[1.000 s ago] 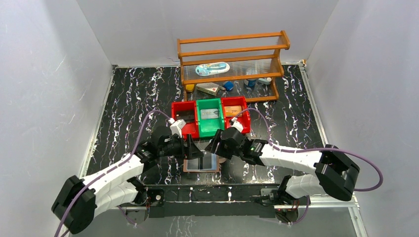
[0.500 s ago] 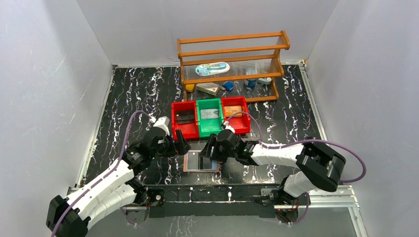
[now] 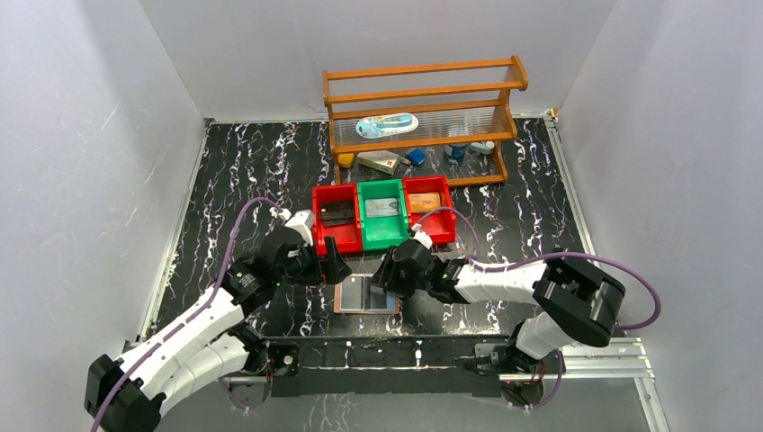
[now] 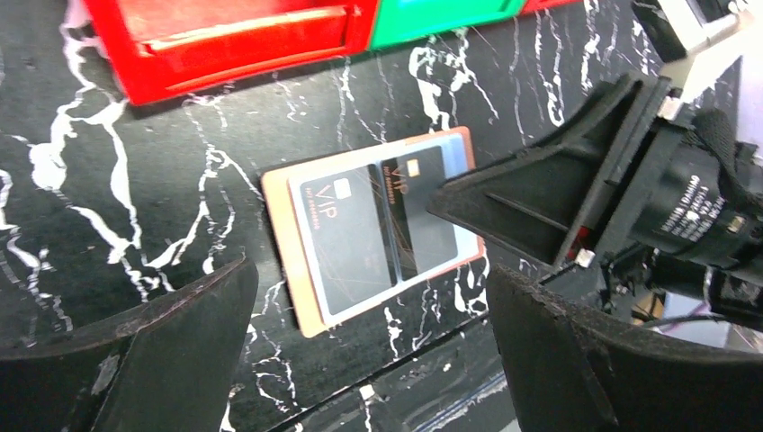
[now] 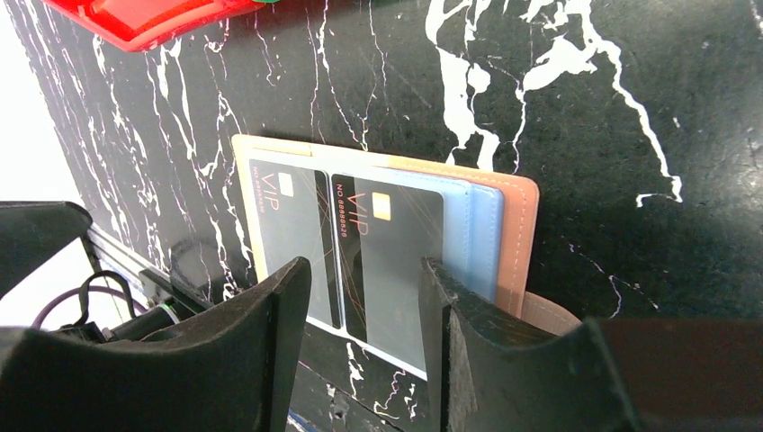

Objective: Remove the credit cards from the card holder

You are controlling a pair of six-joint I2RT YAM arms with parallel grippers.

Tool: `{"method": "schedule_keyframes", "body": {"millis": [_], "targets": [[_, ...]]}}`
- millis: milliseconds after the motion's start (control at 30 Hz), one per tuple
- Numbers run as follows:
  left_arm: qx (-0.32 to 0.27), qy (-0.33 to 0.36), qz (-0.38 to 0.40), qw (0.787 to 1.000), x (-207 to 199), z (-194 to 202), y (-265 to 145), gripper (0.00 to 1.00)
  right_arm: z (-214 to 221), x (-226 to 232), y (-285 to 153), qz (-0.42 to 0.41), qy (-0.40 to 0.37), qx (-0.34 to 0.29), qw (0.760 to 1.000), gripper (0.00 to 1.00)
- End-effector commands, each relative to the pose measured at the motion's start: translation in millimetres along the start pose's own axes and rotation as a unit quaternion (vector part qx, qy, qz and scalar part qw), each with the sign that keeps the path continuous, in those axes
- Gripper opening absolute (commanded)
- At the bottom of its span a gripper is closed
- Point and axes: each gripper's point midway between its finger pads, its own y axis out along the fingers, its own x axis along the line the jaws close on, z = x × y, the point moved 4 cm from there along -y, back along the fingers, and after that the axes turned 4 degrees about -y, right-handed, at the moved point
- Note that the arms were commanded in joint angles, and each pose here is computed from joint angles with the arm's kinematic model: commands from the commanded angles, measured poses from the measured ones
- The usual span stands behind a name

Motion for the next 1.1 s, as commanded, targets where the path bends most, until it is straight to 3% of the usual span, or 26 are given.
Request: {"method": "schedule_keyframes", "body": {"millis": [0, 400, 1067], "targets": [[0.027, -0.001, 0.064, 0.998, -15, 10, 3, 0.96, 2, -20, -2, 0.042, -0.011, -0.007, 0.999, 0.56], [0.095, -0.019, 0.155, 0.983, -43, 20, 30, 0.82, 3, -16, -10, 0.013, -0.013, -0.007, 1.0, 0.53], [0.163, -0.062, 0.136, 0.975, -26, 52, 62, 0.71, 12, -32, -9, 0.02, 0.006, -0.001, 1.0, 0.5]]}}
